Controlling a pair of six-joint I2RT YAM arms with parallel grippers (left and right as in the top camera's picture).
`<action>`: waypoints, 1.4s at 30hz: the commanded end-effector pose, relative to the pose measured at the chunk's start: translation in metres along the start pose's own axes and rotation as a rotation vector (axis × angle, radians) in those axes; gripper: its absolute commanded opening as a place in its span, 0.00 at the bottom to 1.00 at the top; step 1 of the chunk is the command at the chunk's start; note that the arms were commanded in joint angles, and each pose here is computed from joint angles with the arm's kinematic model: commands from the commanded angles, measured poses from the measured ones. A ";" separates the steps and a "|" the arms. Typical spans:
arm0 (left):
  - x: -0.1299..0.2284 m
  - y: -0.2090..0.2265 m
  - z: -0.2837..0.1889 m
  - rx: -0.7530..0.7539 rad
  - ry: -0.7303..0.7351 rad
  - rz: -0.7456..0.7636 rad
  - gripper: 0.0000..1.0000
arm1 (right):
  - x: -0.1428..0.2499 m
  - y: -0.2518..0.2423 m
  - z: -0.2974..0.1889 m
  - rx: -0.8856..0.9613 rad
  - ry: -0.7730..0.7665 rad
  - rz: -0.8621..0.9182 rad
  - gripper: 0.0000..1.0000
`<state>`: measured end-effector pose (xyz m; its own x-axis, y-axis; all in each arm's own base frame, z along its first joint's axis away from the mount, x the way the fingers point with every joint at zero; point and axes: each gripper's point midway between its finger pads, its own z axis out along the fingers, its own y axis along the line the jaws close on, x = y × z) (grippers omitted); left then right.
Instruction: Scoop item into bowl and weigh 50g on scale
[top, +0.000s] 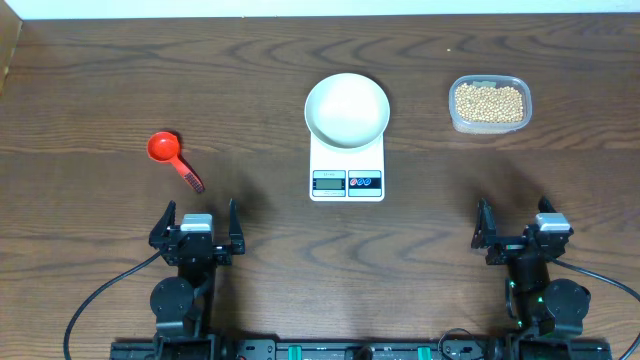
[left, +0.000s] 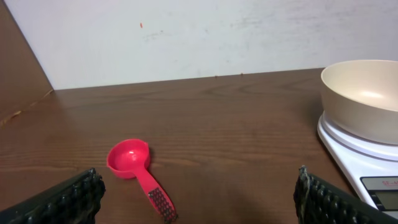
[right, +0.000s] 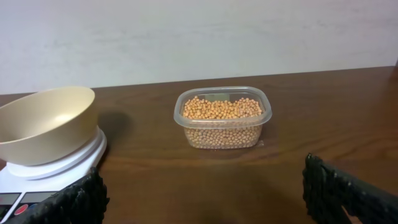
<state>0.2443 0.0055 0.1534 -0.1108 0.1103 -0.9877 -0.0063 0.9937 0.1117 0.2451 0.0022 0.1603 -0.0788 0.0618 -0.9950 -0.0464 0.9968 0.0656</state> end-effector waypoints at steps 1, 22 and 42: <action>0.016 0.000 0.001 -0.005 0.042 0.001 1.00 | 0.001 0.000 0.000 0.002 0.000 -0.005 0.99; 0.016 0.000 0.001 -0.005 0.042 0.001 1.00 | 0.001 0.000 0.000 0.002 0.000 -0.005 0.99; -0.026 0.005 -0.001 -0.022 -0.116 -0.025 1.00 | 0.001 0.000 0.000 0.002 0.000 -0.005 0.99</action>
<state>0.2464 0.0055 0.1714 -0.0279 0.1103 -0.9935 -0.0154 0.9937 0.1107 0.2451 0.0023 0.1603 -0.0788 0.0618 -0.9950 -0.0468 0.9967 0.0656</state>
